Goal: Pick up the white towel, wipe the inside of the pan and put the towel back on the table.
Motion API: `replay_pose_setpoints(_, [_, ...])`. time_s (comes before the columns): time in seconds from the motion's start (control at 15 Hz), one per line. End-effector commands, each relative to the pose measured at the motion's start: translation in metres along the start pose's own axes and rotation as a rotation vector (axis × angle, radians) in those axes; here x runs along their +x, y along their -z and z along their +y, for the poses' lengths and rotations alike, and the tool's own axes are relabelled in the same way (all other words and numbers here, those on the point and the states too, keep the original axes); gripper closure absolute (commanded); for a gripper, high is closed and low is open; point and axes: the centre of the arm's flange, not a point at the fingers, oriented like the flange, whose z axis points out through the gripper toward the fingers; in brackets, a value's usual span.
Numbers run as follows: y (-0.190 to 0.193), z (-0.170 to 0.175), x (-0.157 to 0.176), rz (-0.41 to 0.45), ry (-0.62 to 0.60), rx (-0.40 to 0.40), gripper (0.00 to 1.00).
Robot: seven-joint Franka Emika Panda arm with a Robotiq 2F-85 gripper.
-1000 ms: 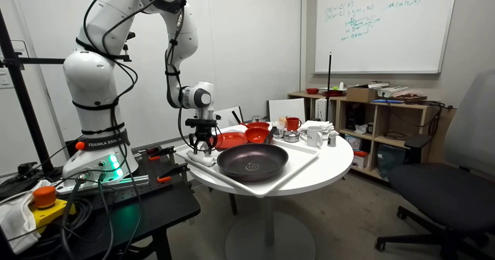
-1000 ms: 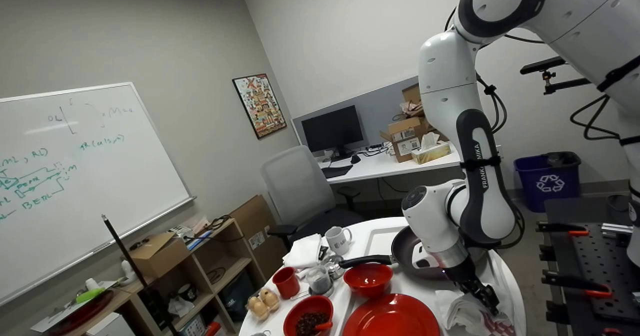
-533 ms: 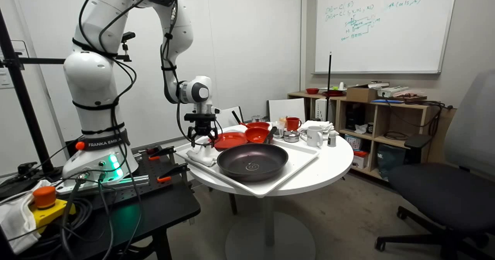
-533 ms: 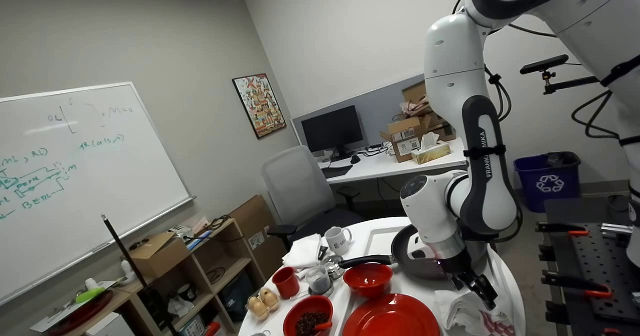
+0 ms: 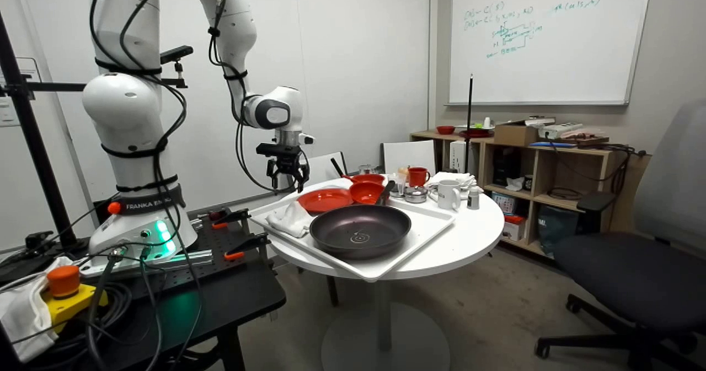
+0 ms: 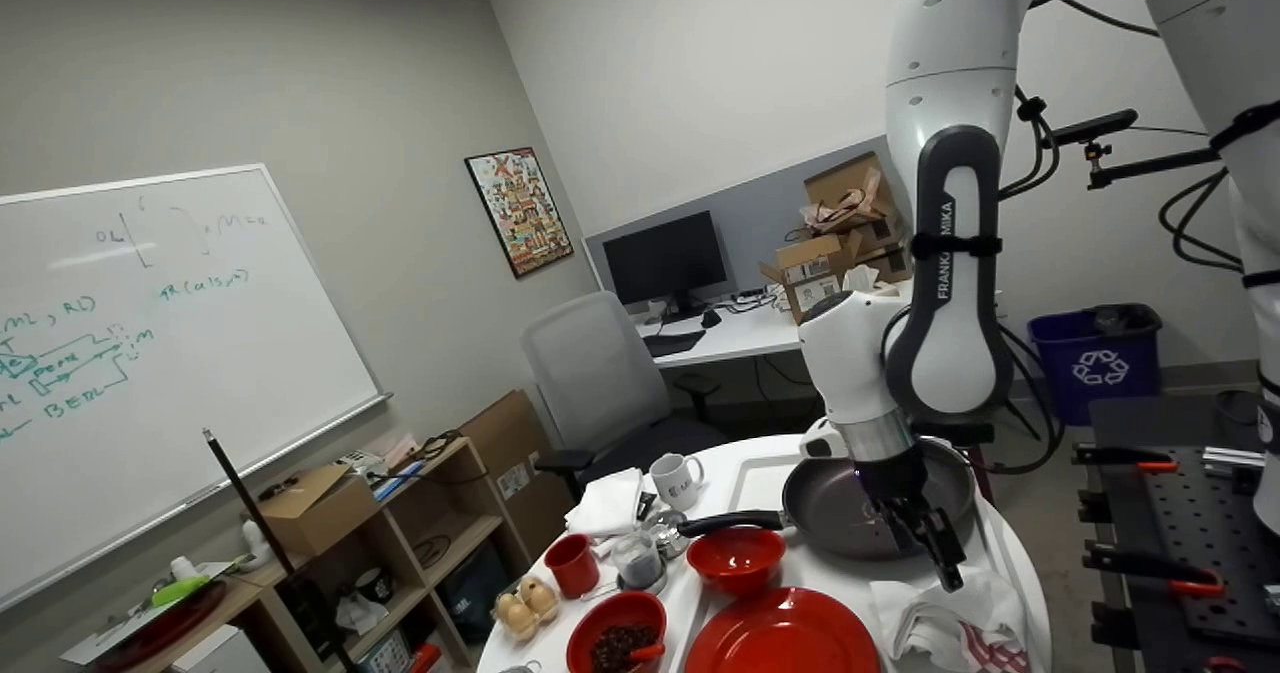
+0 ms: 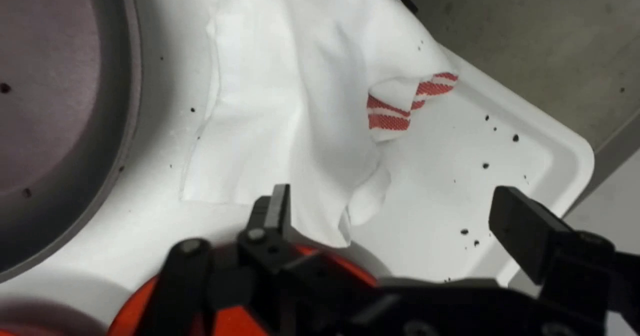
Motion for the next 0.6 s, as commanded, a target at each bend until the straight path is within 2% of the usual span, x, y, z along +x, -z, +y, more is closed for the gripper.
replay_pose_setpoints(0.0, [0.048, 0.012, -0.021, 0.107, -0.133, 0.076, 0.00])
replay_pose_setpoints(0.27, [0.068, 0.034, -0.033, 0.195, -0.266, 0.104, 0.00])
replay_pose_setpoints(0.33, [0.041, 0.035, -0.012, 0.172, -0.240, 0.098, 0.00])
replay_pose_setpoints(0.53, [0.055, 0.042, -0.017, 0.203, -0.268, 0.101, 0.00])
